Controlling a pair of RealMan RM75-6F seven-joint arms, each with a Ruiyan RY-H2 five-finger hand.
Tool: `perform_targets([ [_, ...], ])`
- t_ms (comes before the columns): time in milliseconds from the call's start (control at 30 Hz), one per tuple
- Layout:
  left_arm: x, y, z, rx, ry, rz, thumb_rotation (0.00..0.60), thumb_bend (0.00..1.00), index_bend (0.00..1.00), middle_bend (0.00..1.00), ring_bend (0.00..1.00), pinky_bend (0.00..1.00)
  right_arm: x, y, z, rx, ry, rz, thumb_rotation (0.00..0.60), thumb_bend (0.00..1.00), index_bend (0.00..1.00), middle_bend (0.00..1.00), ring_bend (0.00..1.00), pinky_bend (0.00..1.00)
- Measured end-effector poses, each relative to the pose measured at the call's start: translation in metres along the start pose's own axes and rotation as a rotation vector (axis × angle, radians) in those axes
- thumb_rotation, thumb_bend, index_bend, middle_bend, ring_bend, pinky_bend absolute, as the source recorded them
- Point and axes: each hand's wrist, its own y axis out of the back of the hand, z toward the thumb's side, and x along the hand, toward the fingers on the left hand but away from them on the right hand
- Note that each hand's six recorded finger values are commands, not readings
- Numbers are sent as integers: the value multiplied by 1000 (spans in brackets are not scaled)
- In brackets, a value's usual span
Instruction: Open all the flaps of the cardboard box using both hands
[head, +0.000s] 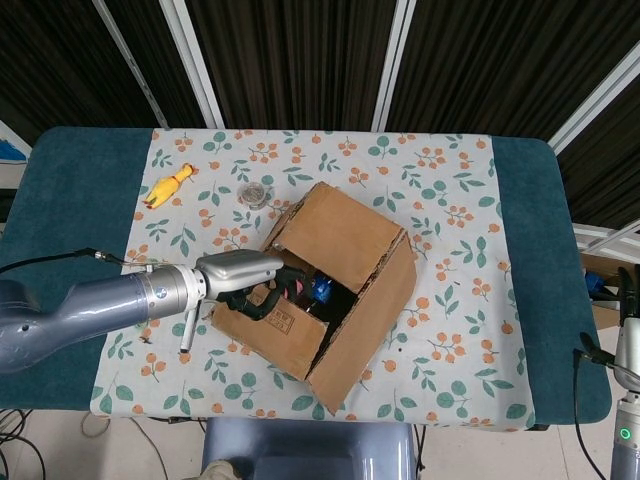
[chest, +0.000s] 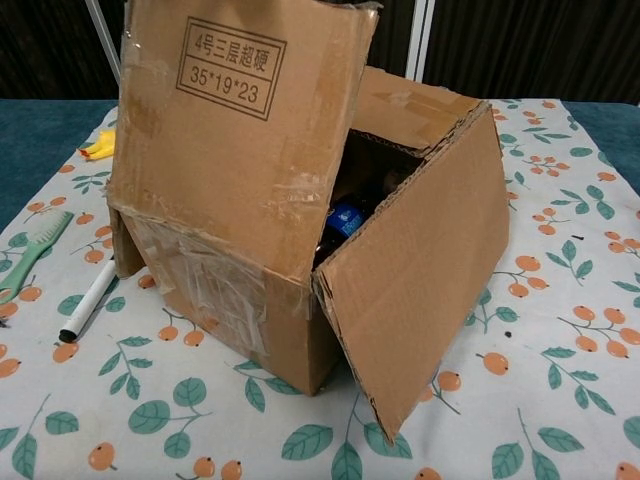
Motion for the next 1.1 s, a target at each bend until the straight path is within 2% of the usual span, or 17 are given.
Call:
perform_targets([
  [233,-14,-7,-3,-2,-22,-66,600,798,241,402,336,429,-1,0,-2,-4,-8,1,600,0,0,40,81,151],
  [467,-28,-17,-5,-68,-58,-136,600,798,239,402,336,429,-2,-1,-3,-5,-12,4,600,0,0,40,81,151],
  [800,-47,-26,-8,-113,-89,-211,600,798,233,402,336,446,-2,-3,-4,-5,-18,11,600,0,0,40,81,151],
  [933,-52,-30,-12,-110,-77,-238,600,798,225,402,336,448,-3,-4,-5,-4,-20,12,600,0,0,39,81,150],
  [1100,-54,-42,-24,-101,-24,-293,600,798,223,400,336,450,-3,-3,-5,-7,-21,10,600,0,0,39,81,151],
])
